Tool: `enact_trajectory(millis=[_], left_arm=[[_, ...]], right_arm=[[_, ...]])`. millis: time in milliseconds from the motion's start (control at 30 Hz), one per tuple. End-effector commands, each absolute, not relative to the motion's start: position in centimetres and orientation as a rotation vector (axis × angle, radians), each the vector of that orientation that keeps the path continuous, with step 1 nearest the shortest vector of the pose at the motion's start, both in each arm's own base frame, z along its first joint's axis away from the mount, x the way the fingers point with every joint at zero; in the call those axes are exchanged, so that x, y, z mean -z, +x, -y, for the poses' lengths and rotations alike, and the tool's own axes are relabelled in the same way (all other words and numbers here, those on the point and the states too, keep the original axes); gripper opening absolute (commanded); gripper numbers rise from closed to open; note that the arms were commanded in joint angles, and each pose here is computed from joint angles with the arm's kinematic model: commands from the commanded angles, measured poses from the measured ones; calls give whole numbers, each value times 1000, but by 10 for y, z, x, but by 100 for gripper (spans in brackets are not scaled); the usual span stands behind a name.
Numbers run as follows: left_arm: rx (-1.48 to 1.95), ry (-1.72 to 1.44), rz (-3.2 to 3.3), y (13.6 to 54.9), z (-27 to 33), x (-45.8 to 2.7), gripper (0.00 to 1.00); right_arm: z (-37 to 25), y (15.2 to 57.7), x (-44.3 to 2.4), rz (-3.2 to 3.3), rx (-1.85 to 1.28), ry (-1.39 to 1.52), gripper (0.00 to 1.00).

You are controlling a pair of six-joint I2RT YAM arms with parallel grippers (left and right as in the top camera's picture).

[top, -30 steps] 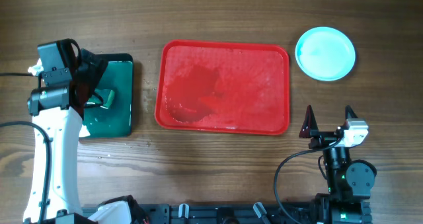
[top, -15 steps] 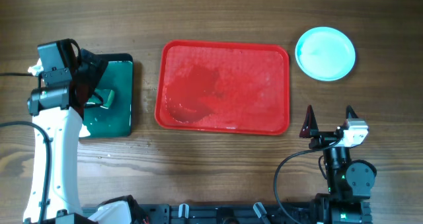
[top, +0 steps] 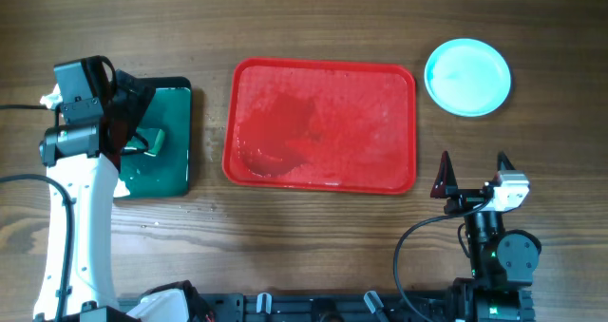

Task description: Clean dirty plates on tray and stack at the side

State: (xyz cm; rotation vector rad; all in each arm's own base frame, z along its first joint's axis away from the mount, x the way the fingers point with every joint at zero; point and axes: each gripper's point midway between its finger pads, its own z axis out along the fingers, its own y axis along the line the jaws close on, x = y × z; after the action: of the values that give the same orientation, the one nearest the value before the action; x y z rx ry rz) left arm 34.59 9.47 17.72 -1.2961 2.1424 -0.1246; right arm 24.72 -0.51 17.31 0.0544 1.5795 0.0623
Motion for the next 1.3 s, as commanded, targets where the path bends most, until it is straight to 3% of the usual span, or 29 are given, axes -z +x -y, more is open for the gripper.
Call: enact_trajectory(millis=[0, 433, 700, 867, 1267], left_arm=[[125, -1295, -2147, 346, -96, -176, 100], [102, -1324, -2244, 329, -87, -159, 100], [60, -835, -2531, 282, -57, -118, 100], [257, -486, -2383, 287, -24, -113, 100], [277, -336, -1981, 265, -13, -104, 100]], right_arm=[[8, 247, -175, -1568, -38, 48, 100], [8, 247, -175, -1568, -38, 48, 100], [8, 247, -175, -1568, -38, 48, 100], [8, 247, -175, -1568, -38, 48, 100], [8, 247, -175, -1568, -38, 48, 100]])
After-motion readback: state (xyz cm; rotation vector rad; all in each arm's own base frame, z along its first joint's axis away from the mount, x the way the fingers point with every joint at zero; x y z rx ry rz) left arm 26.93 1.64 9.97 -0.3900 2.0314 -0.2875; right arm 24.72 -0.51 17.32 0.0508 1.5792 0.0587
